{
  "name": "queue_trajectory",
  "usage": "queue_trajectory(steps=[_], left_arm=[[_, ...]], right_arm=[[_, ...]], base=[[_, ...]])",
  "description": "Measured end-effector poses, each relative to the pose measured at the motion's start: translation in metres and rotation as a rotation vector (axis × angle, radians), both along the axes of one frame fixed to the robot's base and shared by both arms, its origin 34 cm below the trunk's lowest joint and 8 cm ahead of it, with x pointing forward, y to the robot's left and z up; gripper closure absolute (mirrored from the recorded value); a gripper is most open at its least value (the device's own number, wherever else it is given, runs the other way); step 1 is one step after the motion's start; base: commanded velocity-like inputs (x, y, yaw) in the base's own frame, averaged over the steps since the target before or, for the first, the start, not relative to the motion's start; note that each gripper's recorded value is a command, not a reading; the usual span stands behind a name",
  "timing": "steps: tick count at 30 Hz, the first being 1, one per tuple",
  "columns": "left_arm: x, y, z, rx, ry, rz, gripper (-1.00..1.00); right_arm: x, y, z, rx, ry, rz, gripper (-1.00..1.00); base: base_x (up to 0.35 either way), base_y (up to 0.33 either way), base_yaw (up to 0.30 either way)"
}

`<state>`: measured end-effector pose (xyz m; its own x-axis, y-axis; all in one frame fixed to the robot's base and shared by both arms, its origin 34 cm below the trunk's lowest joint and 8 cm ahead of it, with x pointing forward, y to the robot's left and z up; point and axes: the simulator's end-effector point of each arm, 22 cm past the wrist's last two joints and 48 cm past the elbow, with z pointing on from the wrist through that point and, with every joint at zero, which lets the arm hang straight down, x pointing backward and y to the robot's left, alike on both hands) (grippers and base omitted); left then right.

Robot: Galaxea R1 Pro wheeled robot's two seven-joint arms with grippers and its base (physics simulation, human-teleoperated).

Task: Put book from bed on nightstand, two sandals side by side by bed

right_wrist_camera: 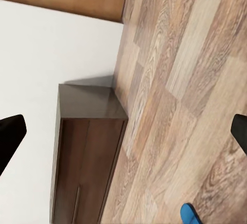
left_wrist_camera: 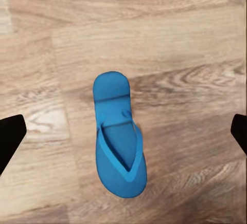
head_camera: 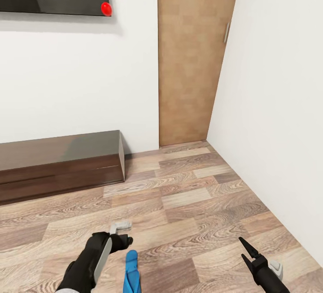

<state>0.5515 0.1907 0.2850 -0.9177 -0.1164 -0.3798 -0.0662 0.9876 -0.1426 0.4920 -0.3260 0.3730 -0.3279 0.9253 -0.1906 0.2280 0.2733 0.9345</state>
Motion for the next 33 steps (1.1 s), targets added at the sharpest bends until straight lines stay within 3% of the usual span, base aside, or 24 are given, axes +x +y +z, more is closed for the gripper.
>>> queue_trajectory(steps=[5,33], left_arm=[[0.006,-0.013,0.007,-0.044,0.002,0.011,-1.0],[-0.021,-0.013,-0.049,-0.05,0.118,0.016,-1.0]], right_arm=[[-0.002,0.0,-0.007,0.0,0.017,0.0,-1.0],[-0.021,0.0,-0.056,-0.005,0.132,0.003,-1.0]], base=[[0.0,0.0,0.0],[0.0,0.0,0.0]])
